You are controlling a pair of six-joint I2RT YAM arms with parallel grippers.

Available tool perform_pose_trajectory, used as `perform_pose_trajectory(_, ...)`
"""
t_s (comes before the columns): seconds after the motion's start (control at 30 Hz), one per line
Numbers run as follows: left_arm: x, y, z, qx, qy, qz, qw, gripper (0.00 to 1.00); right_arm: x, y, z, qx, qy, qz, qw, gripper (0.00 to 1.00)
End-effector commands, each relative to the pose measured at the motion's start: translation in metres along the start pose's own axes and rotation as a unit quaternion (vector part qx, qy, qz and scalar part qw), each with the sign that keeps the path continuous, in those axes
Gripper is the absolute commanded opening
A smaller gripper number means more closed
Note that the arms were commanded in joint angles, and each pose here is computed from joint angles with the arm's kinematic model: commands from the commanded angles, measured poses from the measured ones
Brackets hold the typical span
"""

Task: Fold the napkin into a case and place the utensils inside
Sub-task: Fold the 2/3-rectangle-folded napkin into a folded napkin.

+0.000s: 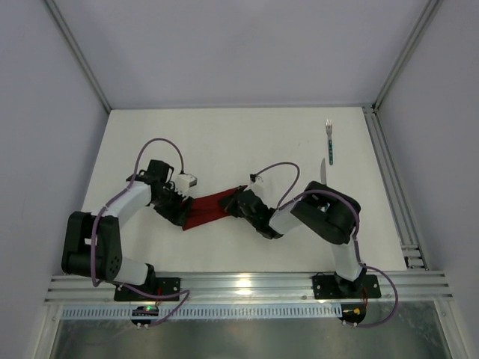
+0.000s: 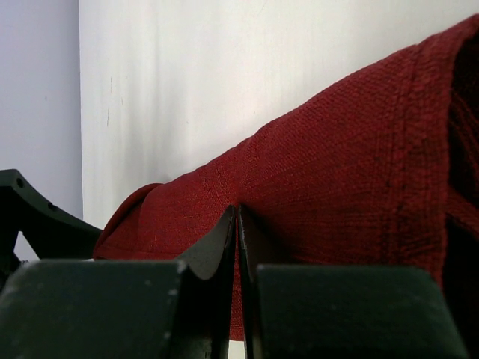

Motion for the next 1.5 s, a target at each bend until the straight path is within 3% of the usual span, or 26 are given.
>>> perform_pose_trajectory(0.0, 0.004, 0.008, 0.011, -0.014, -0.01, 0.011, 1.0, 0.68, -0.004, 0.0, 0.008, -0.015, -0.03, -0.003, 0.999, 0.06)
perform_pose_trajectory(0.2, 0.015, 0.027, 0.017, -0.028, 0.02, 0.03, 0.999, 0.43, -0.005, 0.003, 0.005, -0.034, -0.019, 0.004, 0.999, 0.06)
perform_pose_trajectory(0.4, 0.03, 0.059, 0.02, -0.026, 0.048, 0.102, 0.993, 0.34, -0.01, 0.012, 0.001, -0.064, 0.012, 0.015, 0.998, 0.08)
perform_pose_trajectory(0.5, 0.032, 0.072, 0.031, -0.017, 0.032, 0.127, 0.991, 0.34, -0.006, 0.021, -0.002, -0.102, 0.032, 0.022, 0.994, 0.11)
perform_pose_trajectory(0.73, 0.006, 0.062, 0.044, 0.031, -0.005, 0.101, 0.994, 0.39, -0.003, 0.02, -0.003, -0.185, 0.139, 0.014, 0.973, 0.12)
perform_pose_trajectory(1.0, -0.062, 0.041, 0.058, 0.023, -0.083, 0.08, 0.993, 0.56, -0.005, 0.022, -0.004, -0.189, 0.151, 0.019, 0.97, 0.12)
perform_pose_trajectory(1.13, -0.059, 0.045, 0.071, 0.002, -0.11, 0.089, 0.99, 0.64, -0.003, 0.024, -0.005, -0.187, 0.15, 0.022, 0.97, 0.12)
perform_pose_trajectory(1.33, -0.014, 0.044, 0.063, -0.003, -0.032, 0.083, 0.996, 0.64, -0.004, 0.025, -0.003, -0.195, 0.148, 0.022, 0.969, 0.13)
perform_pose_trajectory(1.4, -0.01, 0.049, 0.063, -0.003, -0.031, 0.112, 0.993, 0.62, -0.006, 0.028, -0.002, -0.201, 0.148, 0.027, 0.968, 0.13)
perform_pose_trajectory(1.47, -0.005, 0.049, 0.061, -0.006, -0.031, 0.127, 0.991, 0.51, -0.007, 0.033, -0.001, -0.207, 0.146, 0.034, 0.967, 0.13)
Point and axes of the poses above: each gripper's point midway between its finger pads, its own x axis out along the fingers, its own y axis along the line the jaws close on, z = x × y, the point moved 5 cm from there along -x, back along the fingers, and after that the axes turned 11 degrees about x, right-handed, at the moved point
